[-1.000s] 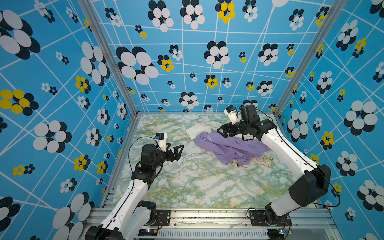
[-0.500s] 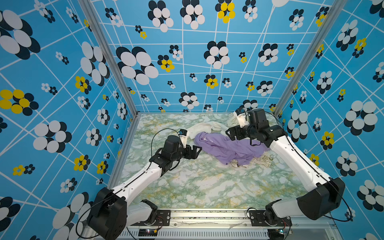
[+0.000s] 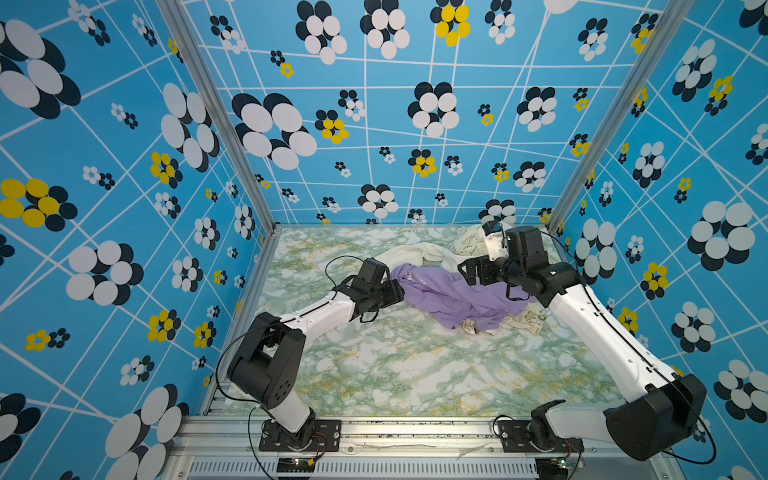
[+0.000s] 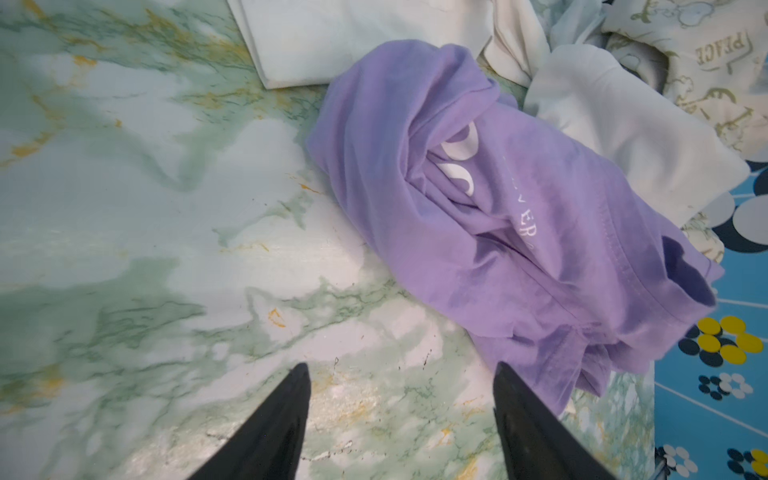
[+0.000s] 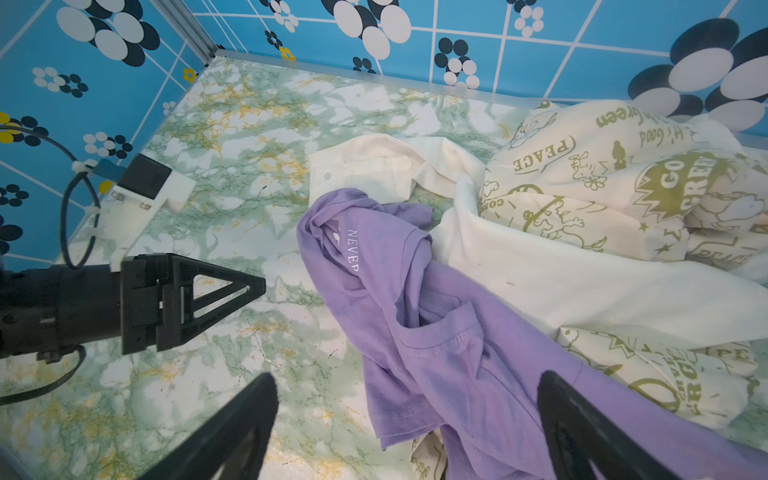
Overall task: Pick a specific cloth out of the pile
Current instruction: 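Reach the left gripper to the lavender shirt and grasp its edge, then lift the lavender shirt with the left gripper and carry it toward the left corner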
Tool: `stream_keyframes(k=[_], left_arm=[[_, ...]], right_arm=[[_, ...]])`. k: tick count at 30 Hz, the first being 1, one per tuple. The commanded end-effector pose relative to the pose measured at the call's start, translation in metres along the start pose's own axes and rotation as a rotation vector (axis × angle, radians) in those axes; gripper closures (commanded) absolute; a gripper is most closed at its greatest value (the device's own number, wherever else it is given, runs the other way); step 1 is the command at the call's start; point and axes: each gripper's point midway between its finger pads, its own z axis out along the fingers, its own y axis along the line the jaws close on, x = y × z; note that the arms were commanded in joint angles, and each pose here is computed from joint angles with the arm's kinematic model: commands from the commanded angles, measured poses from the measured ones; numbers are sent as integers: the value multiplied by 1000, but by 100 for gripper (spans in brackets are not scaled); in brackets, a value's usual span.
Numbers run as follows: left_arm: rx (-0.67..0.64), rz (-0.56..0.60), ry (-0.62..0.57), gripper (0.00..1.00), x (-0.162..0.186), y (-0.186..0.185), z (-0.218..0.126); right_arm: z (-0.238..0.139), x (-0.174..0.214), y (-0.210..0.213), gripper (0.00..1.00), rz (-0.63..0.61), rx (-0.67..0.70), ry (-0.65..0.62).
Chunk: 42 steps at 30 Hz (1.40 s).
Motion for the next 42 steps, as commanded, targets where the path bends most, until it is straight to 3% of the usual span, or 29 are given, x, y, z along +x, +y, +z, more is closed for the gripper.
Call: stream_keyframes(k=[1,14,16,20,23,29,36,42], left_arm=[[-47,-56,-42,32,-13,1,8],[-96,-52,-13,46,-28,-2,57],[-103,-51,-6,54,-29,0,62],[-79,-41,-1,85,-32,-6,69],[-35,-25,-23,100,-40,-18,63],[77,85,-141,100,-75,-64,21],[219,296,-362,100,-123,-132,-75],[217,388,-564,100,-160,-163,-161]], right_arm=[[-5,-3,-1,1,21,0,-29],[-8,1,-1,1,20,-4,-40],[-9,1,-1,1,18,-4,-42],[-10,2,-1,1,19,-3,-45],[-8,3,-1,1,21,-6,-45],[-7,1,-3,1,24,3,-54],[-10,-2,-10,1,24,42,-73],[-14,-6,-15,1,23,70,-112]])
